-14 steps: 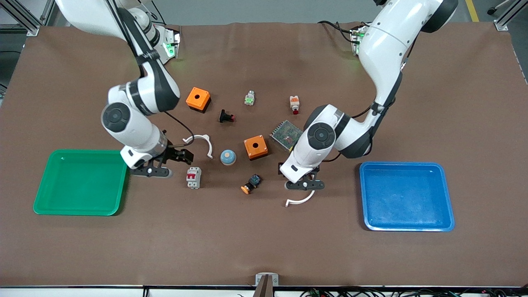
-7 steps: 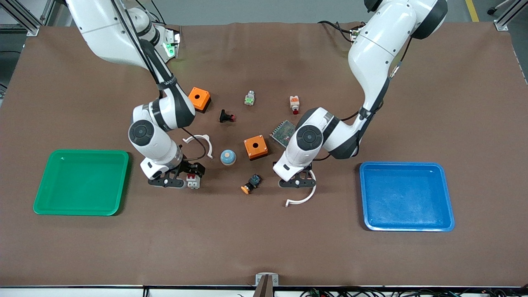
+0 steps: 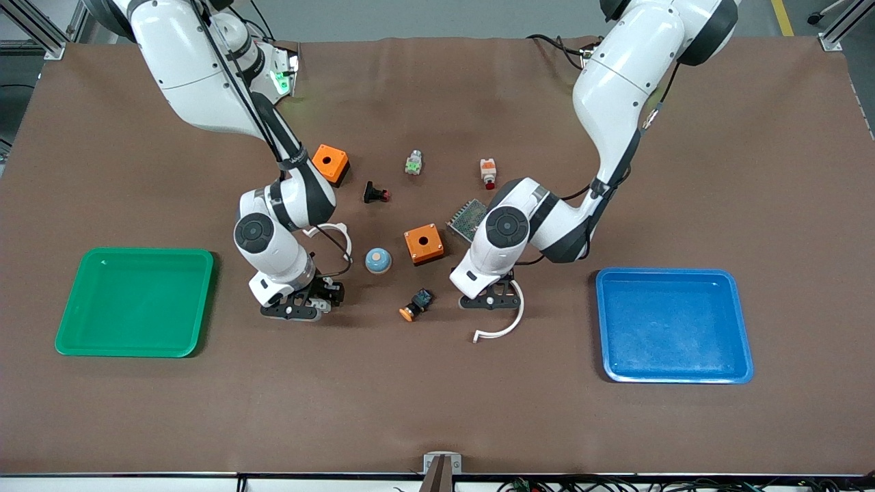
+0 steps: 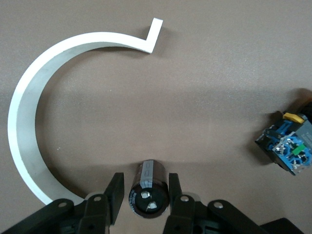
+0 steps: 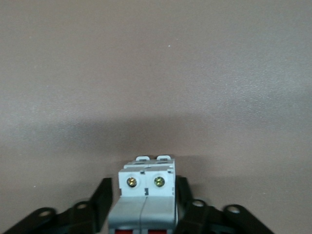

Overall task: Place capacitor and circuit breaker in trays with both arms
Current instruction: 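Close the right gripper on the breaker while the left gripper grasps the capacitor, then carry the breaker to the green tray while the left gripper carries the capacitor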

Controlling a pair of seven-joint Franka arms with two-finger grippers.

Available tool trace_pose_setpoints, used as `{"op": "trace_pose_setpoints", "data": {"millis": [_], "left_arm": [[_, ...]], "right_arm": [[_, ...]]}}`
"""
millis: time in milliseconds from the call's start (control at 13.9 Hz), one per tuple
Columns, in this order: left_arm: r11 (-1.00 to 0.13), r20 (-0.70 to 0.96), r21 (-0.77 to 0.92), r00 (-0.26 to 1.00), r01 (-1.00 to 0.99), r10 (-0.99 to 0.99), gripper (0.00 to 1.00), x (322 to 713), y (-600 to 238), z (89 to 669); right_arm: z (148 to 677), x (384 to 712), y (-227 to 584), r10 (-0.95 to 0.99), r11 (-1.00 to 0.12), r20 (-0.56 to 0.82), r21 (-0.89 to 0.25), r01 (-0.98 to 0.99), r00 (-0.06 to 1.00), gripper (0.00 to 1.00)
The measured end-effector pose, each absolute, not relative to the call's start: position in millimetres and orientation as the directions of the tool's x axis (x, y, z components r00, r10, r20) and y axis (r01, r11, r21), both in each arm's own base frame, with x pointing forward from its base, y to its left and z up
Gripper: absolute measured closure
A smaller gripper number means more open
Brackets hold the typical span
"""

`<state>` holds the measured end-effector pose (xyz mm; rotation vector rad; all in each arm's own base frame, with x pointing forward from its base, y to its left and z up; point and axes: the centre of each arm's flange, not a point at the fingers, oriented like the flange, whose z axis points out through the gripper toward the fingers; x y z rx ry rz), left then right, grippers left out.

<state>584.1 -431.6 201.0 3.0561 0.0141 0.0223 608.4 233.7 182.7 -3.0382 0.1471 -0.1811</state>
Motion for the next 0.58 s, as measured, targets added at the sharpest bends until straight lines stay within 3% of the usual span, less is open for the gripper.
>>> {"op": "trace_pose_setpoints", "data": {"millis": [72,360,576], "left_arm": [[-0.996,0.016,0.083,1.000,0.007,0.008,0.63,584.2,-431.5,200.9],[-0.998,0.040,0.068,0.999,-0.006,-0.003,0.66,590.7,-428.5,207.9],[-1.000,0.091,0.027,0.996,-0.005,-0.003,0.66,615.8,-404.0,248.9]], "right_arm": [[183.8,609.5,232.8,-0.104,-0.991,0.115,-0.099,-0.093,0.988,0.59],[195.0,622.7,218.6,-0.124,-0.990,0.065,-0.073,-0.119,0.990,0.58],[246.0,661.3,171.6,-0.143,-0.988,0.000,-0.052,-0.143,0.990,0.58]]}}
